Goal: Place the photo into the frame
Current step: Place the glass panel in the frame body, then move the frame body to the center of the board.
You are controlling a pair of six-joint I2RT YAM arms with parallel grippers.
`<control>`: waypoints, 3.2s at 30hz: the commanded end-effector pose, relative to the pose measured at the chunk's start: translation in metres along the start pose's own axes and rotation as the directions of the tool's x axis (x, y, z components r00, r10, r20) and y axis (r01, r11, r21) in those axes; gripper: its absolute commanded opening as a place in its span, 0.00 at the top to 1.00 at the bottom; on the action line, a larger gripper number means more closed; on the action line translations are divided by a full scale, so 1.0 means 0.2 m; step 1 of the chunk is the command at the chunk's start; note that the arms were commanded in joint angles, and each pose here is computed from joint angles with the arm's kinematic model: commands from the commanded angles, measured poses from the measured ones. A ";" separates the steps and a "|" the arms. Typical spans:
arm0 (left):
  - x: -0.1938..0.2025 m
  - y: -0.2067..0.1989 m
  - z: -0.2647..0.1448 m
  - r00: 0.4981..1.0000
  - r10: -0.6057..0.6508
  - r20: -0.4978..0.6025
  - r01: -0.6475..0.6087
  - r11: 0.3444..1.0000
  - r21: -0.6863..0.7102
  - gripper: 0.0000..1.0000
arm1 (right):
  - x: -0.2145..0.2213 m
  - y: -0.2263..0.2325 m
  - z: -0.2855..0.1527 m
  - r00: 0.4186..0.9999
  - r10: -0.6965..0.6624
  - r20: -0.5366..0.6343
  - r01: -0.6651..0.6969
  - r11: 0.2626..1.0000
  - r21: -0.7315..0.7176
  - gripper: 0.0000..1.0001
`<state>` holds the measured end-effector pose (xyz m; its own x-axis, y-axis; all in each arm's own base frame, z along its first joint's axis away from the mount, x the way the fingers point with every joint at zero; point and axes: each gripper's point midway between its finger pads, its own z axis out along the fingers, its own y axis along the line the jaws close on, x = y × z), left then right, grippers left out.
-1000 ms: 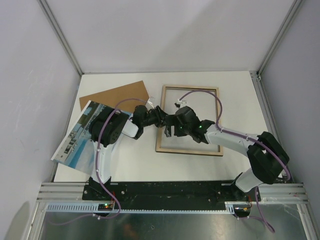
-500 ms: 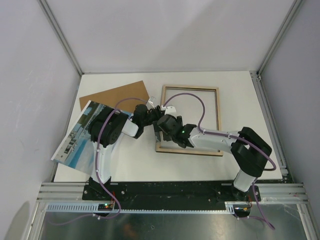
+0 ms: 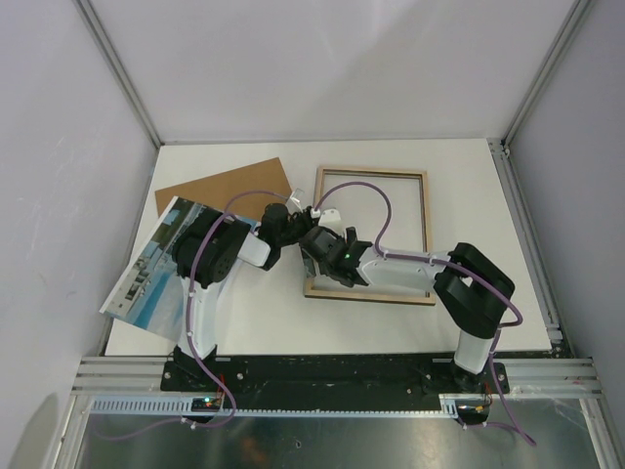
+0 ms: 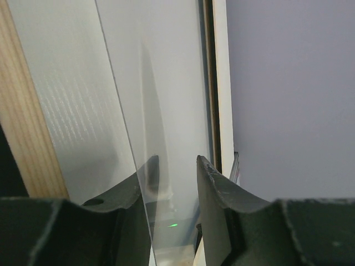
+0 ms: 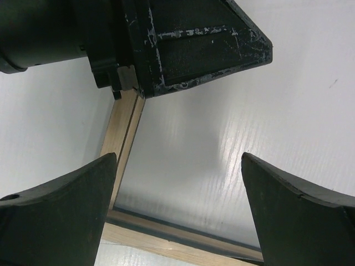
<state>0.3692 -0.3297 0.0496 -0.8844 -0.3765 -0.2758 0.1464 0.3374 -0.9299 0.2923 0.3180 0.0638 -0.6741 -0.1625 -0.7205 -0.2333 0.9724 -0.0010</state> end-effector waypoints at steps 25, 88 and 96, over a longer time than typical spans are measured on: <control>-0.13 -0.05 -0.07 0.989 0.143 0.024 -0.141 0.986 -0.086 0.48 | -0.06 -0.06 0.04 0.998 0.055 -0.010 -0.055 0.998 0.032 0.02; -0.21 0.12 -0.25 0.890 0.446 -0.089 -0.371 0.599 -0.709 0.59 | -0.45 -1.13 -0.62 0.846 0.486 0.220 -0.500 0.866 0.009 0.03; -0.17 0.17 -0.21 0.891 0.436 -0.122 -0.385 0.587 -0.712 0.61 | -0.42 -1.13 -0.62 0.844 0.493 0.210 -0.502 0.865 -0.011 0.03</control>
<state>0.3750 -0.2658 0.0307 -0.8035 -0.1038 -0.5861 0.0948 0.9498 -0.2982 0.3164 0.0902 0.2014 -0.5560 0.3804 -0.7390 0.1643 0.9219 0.3509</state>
